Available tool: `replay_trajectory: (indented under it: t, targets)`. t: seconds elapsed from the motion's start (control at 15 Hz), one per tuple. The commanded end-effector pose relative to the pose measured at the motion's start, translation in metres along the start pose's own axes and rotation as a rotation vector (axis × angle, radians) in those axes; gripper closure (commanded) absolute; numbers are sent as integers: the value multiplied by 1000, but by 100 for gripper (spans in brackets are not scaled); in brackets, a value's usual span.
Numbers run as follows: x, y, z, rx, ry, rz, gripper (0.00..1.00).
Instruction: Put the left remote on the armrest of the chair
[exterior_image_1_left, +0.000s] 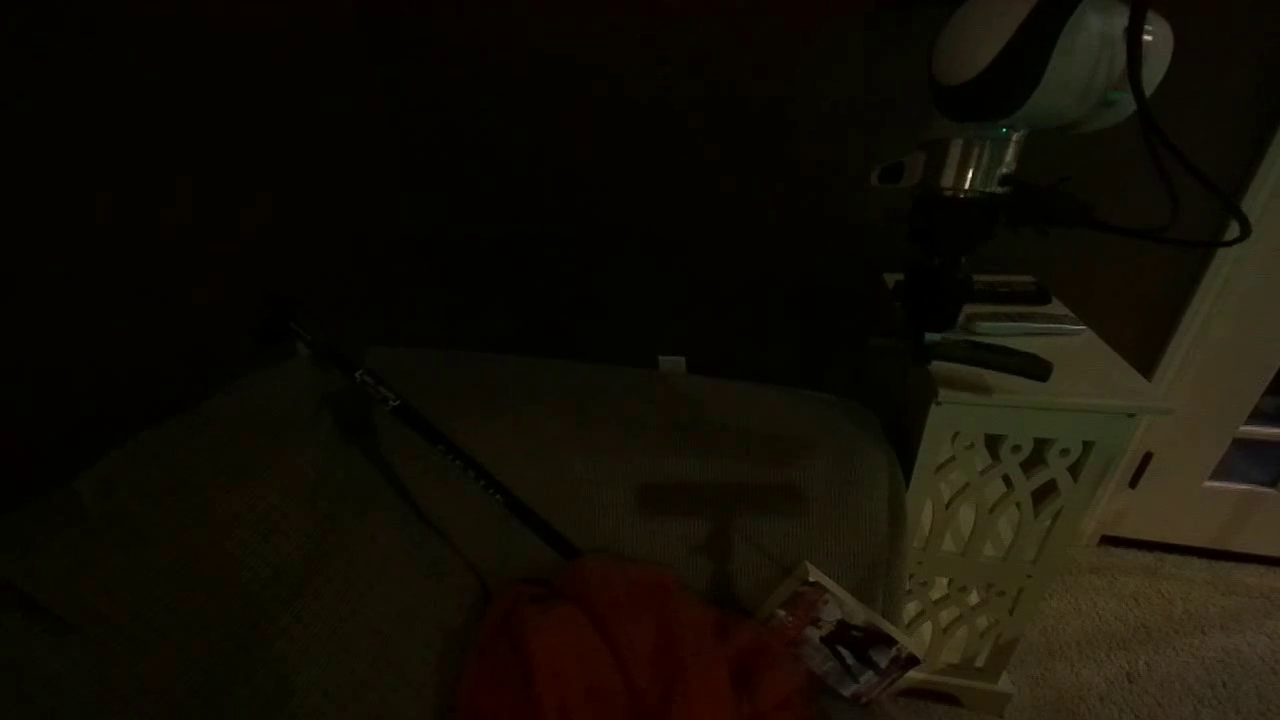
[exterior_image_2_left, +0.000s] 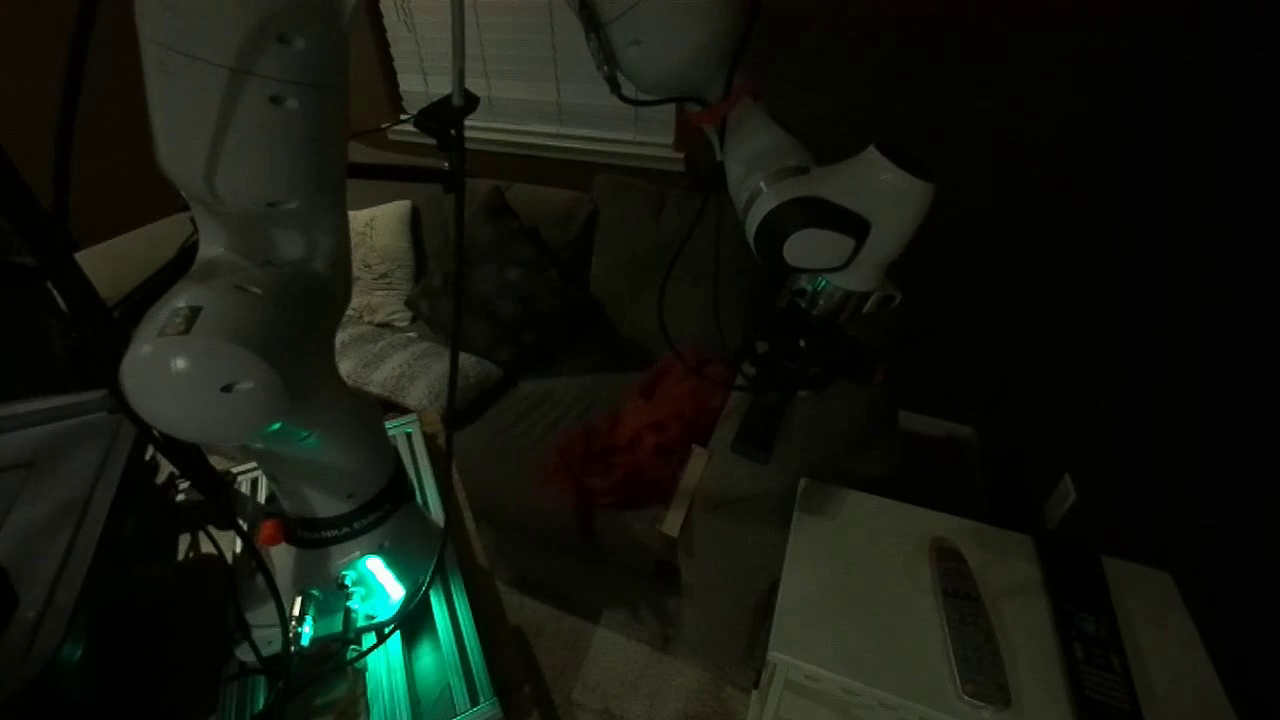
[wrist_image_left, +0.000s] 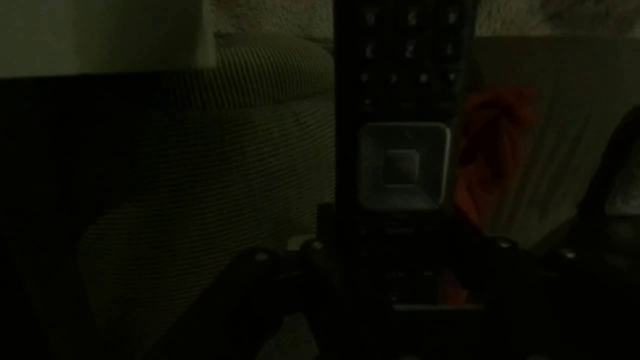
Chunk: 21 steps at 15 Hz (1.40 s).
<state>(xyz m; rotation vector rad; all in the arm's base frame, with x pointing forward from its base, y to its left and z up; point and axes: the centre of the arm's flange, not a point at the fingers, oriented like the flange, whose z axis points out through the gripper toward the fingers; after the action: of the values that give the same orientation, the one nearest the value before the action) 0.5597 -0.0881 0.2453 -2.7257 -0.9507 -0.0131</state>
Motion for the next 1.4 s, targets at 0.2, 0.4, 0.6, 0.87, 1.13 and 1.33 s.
replay_trajectory:
  t: [0.2,0.4,0.6,0.87,1.13,1.33]
  targets:
    - [113,13,7,34,143,320,71]
    - [110,48,21,39,159,472,71]
    - [91,75,38,66,174,618,71]
    - [72,73,48,67,146,609,46]
    - [82,72,43,63,183,775,71]
    - [94,75,45,-7,227,915,71]
